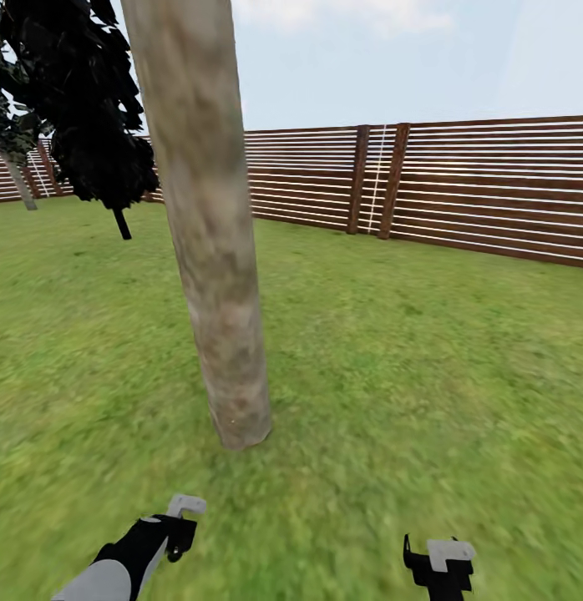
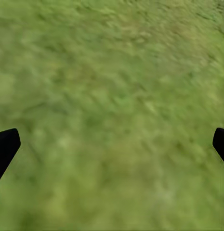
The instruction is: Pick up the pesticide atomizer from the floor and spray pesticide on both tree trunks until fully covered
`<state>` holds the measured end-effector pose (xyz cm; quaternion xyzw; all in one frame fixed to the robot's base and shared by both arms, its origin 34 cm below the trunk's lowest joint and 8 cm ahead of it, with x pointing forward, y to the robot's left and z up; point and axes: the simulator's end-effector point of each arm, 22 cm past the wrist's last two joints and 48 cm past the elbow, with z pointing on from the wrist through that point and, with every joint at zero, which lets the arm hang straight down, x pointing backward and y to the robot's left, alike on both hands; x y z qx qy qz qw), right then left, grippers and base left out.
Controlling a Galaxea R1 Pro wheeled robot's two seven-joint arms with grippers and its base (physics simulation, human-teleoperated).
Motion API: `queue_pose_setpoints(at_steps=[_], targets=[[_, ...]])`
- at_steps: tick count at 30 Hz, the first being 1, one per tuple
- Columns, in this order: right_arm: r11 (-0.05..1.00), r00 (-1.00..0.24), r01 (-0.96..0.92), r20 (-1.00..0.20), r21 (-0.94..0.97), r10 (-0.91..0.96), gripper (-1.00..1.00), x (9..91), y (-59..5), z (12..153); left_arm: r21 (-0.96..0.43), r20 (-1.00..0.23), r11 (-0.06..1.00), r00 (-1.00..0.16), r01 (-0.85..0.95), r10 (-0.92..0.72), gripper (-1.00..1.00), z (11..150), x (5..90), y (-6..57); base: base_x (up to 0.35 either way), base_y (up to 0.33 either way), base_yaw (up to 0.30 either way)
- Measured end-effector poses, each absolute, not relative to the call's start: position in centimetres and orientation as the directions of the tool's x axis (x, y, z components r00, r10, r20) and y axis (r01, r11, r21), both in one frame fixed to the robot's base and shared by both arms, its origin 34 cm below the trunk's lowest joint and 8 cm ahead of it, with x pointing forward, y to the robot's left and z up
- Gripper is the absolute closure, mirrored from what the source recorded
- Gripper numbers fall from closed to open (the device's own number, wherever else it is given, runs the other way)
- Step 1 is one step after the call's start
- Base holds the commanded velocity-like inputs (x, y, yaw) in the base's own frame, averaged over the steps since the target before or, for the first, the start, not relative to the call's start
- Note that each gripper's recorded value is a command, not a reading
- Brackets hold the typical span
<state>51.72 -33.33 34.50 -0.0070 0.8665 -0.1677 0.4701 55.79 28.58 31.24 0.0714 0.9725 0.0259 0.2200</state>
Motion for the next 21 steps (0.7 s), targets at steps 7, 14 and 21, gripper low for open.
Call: queue_pose_setpoints(at_steps=[7,14,21], targets=[[0.942,-0.557,0.148,-0.812,-0.300,-0.171,-1.00,51.7,-33.6,34.6,0.067,-0.349,0.992,-0.929,0.107,0.124,1.00,31.1,55.1,28.7,0.025,-0.002,-0.101],[0.942,-0.558,0.148,-0.812,-0.302,-0.173,-1.00,51.7,-33.7,34.6,0.051,-0.386,0.994,-0.916,0.098,0.110,1.00,34.4,60.2,26.9,0.000,0.000,-0.001],[0.942,-0.558,0.149,-0.812,-0.302,-0.173,-1.00,51.7,-33.8,34.6,0.032,-0.412,0.995,-0.905,0.097,0.102,1.00,35.4,61.6,25.3,0.000,0.000,-0.097]])
